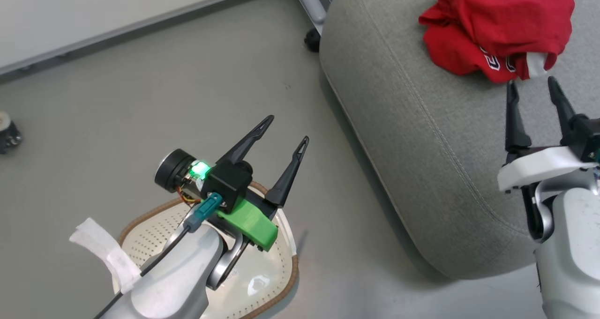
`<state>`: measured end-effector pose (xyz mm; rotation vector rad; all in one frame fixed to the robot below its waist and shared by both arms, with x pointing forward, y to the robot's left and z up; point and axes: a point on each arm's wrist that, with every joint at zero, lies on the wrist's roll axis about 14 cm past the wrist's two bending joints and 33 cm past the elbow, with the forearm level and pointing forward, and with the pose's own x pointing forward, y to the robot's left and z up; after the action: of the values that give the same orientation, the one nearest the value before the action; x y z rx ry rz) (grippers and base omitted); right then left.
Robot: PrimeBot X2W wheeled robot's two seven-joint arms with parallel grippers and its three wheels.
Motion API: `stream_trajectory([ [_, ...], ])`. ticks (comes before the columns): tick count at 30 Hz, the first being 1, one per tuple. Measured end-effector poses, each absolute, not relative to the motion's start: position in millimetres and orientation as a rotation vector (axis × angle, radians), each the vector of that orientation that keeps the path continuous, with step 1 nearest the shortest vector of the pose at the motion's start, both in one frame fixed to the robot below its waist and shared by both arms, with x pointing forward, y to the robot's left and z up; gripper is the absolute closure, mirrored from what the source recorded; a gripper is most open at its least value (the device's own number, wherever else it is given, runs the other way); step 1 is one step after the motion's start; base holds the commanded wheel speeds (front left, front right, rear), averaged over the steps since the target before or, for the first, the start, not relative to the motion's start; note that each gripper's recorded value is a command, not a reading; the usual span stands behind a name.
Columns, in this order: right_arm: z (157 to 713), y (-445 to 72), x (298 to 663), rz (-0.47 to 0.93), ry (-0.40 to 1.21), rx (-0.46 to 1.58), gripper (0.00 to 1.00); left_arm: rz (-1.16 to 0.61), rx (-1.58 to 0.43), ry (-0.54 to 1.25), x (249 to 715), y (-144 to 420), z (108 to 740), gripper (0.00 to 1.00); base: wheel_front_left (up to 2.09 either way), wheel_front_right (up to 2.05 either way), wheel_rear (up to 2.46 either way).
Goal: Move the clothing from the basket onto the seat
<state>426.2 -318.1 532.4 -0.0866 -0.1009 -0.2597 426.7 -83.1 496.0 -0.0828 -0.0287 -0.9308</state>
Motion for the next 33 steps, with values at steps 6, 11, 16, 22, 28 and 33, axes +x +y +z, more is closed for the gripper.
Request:
stream_trajectory([
  [6,541.8,-277.3,434.8,-0.154,-0.145,-0.046,0.0,-0.787,-0.092,-0.039,431.6,-44.2,506.9,0.0,0.0,0.0,0.0],
  [11,548.5,-242.3,442.0,-0.065,-0.176,-0.019,0.0,-0.647,-0.091,-0.042,433.3,-1.4,511.3,0.0,0.0,0.0,0.0],
  [16,553.4,-206.8,449.0,0.019,-0.198,0.008,0.0,-0.487,-0.094,-0.061,435.2,48.9,519.4,0.0,0.0,0.0,0.0],
  [22,556.8,-166.3,454.2,0.114,-0.211,0.036,0.0,-0.31,-0.103,-0.08,426.5,105.6,525.6,0.0,0.0,0.0,0.0],
  [28,561.5,-139.8,449.5,0.175,-0.223,0.058,0.0,-0.155,-0.115,-0.099,409.9,154.1,530.0,0.0,0.0,0.0,0.0],
  [33,561.0,-124.9,436.5,0.215,-0.22,0.066,0.0,-0.045,-0.121,-0.115,391.7,186.7,532.3,0.0,0.0,0.0,0.0],
])
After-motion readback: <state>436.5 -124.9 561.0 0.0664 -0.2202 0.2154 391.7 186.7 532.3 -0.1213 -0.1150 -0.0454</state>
